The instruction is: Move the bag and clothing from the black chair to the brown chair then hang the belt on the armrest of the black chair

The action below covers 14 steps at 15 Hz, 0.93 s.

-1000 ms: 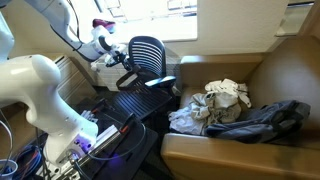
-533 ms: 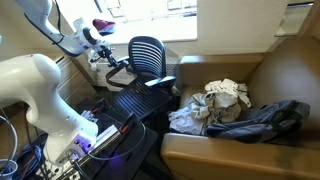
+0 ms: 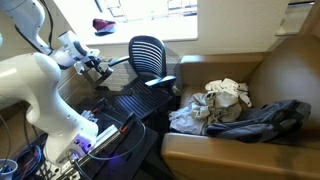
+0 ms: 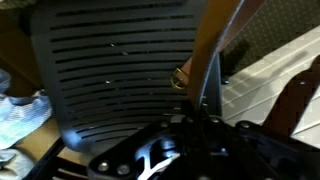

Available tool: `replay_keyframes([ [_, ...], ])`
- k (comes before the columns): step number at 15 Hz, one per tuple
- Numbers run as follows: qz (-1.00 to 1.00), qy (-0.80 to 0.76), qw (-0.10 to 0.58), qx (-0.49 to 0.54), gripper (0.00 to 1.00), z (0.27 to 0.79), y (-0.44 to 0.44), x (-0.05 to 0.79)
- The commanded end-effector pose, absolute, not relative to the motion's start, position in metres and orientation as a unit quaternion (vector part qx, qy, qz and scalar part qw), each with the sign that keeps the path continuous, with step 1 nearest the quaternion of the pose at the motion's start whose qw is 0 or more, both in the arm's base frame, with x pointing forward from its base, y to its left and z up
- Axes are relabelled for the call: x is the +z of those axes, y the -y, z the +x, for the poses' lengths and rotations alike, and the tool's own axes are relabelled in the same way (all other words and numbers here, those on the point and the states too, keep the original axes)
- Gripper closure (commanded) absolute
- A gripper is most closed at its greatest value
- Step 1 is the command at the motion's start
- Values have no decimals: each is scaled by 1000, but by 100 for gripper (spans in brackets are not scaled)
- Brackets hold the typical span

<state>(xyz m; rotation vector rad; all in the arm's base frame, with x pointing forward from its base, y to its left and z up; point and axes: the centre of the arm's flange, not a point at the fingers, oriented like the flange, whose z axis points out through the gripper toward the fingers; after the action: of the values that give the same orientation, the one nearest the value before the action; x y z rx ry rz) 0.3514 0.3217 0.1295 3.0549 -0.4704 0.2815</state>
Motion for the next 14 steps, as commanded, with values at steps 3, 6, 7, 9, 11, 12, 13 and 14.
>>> replay_keyframes([
  [3, 979, 192, -57, 27, 99, 371, -287, 84],
  [6, 967, 213, -135, 45, 99, 404, -328, 59],
  [7, 960, 224, -158, 49, 99, 421, -349, 65],
  [9, 942, 262, -202, 53, 99, 435, -346, 138],
  [11, 920, 300, -246, 54, 99, 469, -344, 153],
  [12, 907, 319, -270, 57, 99, 485, -339, 175],
  [13, 892, 338, -295, 64, 99, 505, -334, 199],
  [14, 876, 355, -319, 73, 99, 520, -327, 226],
])
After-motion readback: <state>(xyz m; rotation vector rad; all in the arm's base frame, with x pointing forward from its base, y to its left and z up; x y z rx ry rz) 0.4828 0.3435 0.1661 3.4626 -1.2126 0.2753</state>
